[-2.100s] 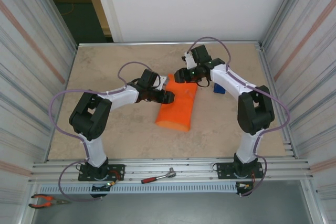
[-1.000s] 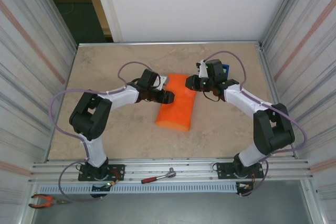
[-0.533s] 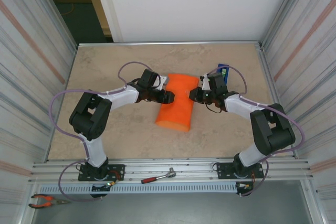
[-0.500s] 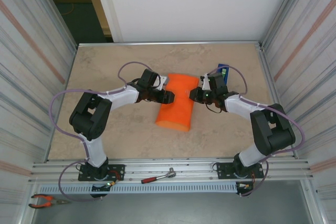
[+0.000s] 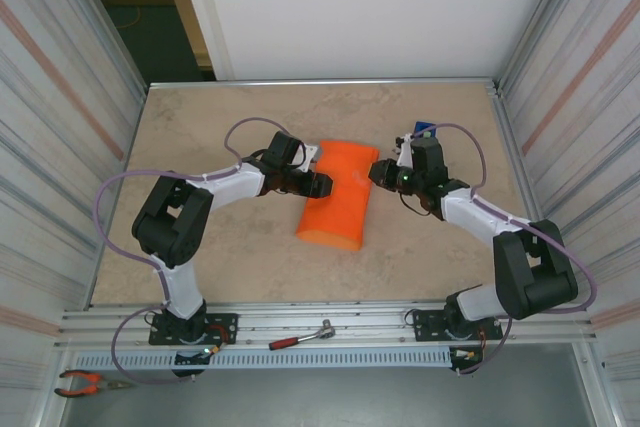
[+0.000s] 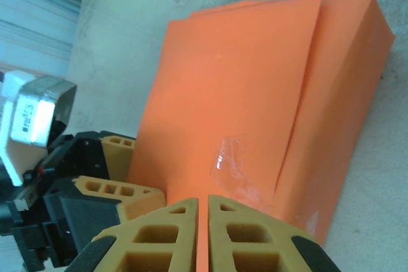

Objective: Wrap the gift box in paper

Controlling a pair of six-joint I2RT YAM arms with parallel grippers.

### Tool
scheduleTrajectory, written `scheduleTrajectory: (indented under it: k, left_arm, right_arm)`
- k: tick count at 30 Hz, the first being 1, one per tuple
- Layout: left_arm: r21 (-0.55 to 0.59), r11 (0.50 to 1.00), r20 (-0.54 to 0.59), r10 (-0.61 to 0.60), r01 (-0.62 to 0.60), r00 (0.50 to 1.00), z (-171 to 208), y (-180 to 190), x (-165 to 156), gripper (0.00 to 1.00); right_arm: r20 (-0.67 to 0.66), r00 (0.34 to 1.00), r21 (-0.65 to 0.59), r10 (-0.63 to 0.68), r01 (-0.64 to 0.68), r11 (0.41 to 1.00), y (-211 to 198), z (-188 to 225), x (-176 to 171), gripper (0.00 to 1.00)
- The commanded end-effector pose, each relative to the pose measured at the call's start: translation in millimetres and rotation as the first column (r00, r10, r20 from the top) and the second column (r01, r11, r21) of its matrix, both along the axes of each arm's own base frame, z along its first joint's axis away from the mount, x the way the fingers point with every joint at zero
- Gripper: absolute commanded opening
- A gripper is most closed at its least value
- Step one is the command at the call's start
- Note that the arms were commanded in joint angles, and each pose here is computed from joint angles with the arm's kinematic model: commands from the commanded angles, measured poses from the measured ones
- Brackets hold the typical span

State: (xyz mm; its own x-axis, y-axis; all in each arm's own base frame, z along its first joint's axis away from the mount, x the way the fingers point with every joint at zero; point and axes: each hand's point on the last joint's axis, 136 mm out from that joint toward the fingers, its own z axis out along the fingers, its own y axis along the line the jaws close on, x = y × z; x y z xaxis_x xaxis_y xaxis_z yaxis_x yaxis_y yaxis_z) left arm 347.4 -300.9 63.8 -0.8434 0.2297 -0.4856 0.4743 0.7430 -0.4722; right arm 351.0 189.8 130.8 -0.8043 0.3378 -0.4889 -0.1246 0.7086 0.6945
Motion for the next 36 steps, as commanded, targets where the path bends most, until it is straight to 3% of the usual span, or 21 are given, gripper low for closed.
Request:
scheduleTrajectory:
  k: [1, 8, 13, 17, 24, 36]
  left_arm:
    - [0.265, 0.959, -0.257, -0.033, 0.103, 0.966, -86.3, 37.6, -73.1, 0.62]
    - [0.262, 0.959, -0.255, -0.034, 0.103, 0.966, -84.8, 36.9, -73.4, 0.62]
    - [0.262, 0.960, -0.253, -0.034, 0.102, 0.967, -83.3, 36.3, -74.5, 0.62]
    - [0.259, 0.960, -0.253, -0.037, 0.104, 0.967, -83.0, 35.1, -74.8, 0.62]
    - [0.248, 0.963, -0.249, -0.041, 0.104, 0.968, -79.1, 32.4, -73.4, 0.62]
    - [0.187, 0.981, -0.224, -0.001, 0.044, 0.975, -49.1, 23.2, -64.9, 0.62]
  right_arm:
    - [-0.035, 0.999, 0.016, -0.041, 0.042, 0.999, -3.4, -19.6, -4.7, 0.12]
    - [-0.100, 0.993, 0.020, -0.058, 0.060, 0.998, -4.9, -54.3, -8.9, 0.09]
    - [-0.083, 0.995, 0.032, -0.063, 0.066, 0.997, -6.9, -40.5, -9.1, 0.08]
    - [-0.069, 0.991, -0.027, -0.112, 0.110, 0.994, -20.7, -29.9, -13.5, 0.08]
    - [-0.150, 0.970, -0.162, -0.191, 0.166, 0.973, -40.7, -57.2, -22.3, 0.08]
    - [-0.174, 0.983, -0.126, -0.057, 0.035, 0.991, 12.7, -60.5, 16.8, 0.06]
